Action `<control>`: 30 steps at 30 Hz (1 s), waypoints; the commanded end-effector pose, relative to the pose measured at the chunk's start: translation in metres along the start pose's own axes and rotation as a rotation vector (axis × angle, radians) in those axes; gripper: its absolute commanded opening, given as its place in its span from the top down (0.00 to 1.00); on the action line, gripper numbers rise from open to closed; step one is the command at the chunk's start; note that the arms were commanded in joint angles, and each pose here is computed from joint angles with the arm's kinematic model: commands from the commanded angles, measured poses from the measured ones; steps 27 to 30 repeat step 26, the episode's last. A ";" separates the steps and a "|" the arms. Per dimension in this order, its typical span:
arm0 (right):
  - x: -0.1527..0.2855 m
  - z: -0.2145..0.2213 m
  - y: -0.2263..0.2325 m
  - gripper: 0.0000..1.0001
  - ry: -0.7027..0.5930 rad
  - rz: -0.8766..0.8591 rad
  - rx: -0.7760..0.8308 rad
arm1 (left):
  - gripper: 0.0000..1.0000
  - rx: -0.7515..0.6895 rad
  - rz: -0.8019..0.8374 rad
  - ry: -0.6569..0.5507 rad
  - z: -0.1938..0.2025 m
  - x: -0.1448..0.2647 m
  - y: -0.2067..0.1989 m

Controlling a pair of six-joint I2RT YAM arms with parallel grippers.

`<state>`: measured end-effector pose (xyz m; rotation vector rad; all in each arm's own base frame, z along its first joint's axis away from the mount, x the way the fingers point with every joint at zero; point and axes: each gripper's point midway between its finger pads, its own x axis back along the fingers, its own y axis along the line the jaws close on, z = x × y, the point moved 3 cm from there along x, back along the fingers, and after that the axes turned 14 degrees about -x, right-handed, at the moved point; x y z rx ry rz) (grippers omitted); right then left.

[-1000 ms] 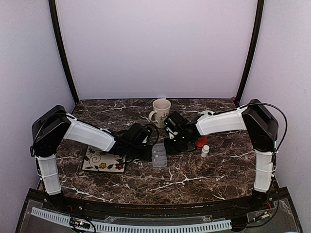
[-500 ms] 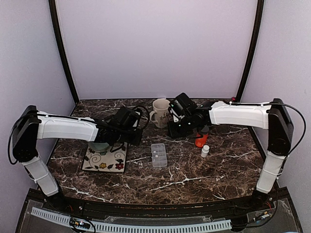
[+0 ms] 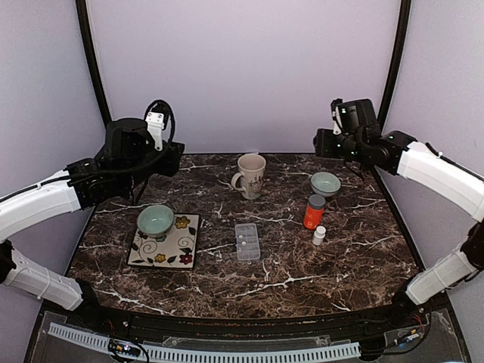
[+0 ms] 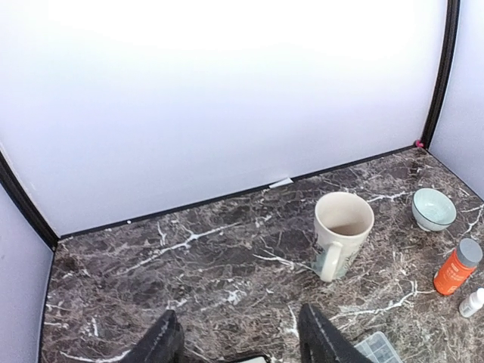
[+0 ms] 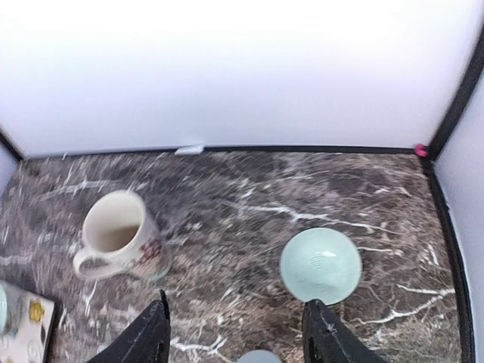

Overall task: Sort the pills into containers
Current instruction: Reset both arms

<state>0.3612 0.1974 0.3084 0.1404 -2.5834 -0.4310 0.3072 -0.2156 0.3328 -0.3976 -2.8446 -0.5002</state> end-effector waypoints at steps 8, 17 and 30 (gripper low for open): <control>0.003 -0.028 -0.113 0.06 -0.288 0.346 -0.115 | 0.42 0.024 -0.071 -0.007 -0.001 0.035 0.033; 0.011 -0.026 -0.129 0.00 -0.306 0.458 -0.177 | 0.41 -0.006 -0.087 0.037 0.018 0.033 0.032; 0.017 -0.027 -0.133 0.00 -0.333 0.466 -0.169 | 0.40 0.001 -0.088 0.026 0.028 0.031 0.029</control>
